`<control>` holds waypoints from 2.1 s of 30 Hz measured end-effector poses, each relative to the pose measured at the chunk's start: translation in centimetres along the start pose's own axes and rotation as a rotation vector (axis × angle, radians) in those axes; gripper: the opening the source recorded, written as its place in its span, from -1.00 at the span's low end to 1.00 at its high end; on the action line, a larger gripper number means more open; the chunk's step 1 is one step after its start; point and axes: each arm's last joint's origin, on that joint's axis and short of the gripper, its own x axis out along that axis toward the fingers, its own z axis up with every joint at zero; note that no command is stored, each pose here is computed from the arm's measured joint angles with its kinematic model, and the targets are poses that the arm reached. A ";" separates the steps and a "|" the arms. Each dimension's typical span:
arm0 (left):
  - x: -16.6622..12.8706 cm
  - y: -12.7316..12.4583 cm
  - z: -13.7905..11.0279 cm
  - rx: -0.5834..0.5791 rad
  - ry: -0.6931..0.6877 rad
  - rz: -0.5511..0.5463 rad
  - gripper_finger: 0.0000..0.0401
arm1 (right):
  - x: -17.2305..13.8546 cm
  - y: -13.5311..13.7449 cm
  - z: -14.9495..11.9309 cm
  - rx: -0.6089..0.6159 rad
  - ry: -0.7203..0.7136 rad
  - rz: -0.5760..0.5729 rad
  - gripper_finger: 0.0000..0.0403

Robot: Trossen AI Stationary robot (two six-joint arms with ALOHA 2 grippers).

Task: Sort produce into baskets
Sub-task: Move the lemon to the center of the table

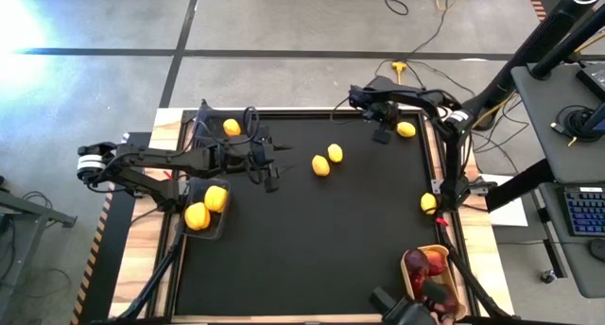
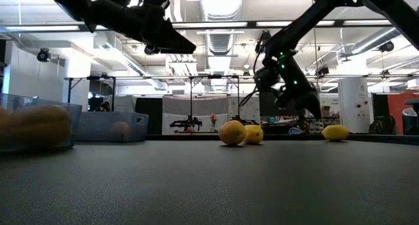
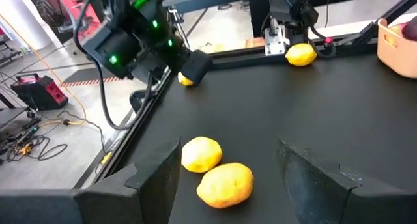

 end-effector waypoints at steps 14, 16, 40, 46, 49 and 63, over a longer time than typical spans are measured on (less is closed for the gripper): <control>-0.9 0.2 0.3 0.004 0.011 -0.002 0.15 | 1.1 -2.3 -0.8 0.131 0.033 0.125 -0.48; -0.9 0.1 0.3 0.004 0.012 -0.002 0.15 | 1.6 -3.2 -1.1 0.192 0.043 0.146 -0.24; -0.9 0.1 0.3 0.004 0.012 -0.003 0.15 | 6.8 -4.2 -1.4 0.361 0.010 0.286 0.43; -0.9 0.1 0.3 0.005 0.012 -0.003 0.15 | 6.8 -4.2 -1.2 0.411 -0.004 0.292 0.20; -0.9 0.1 0.3 0.009 0.012 -0.003 0.15 | 6.5 -4.1 -1.2 0.412 -0.002 0.288 0.18; -0.9 0.1 0.3 0.012 0.007 -0.004 0.15 | -2.3 -0.7 0.2 0.242 -0.074 0.222 -0.01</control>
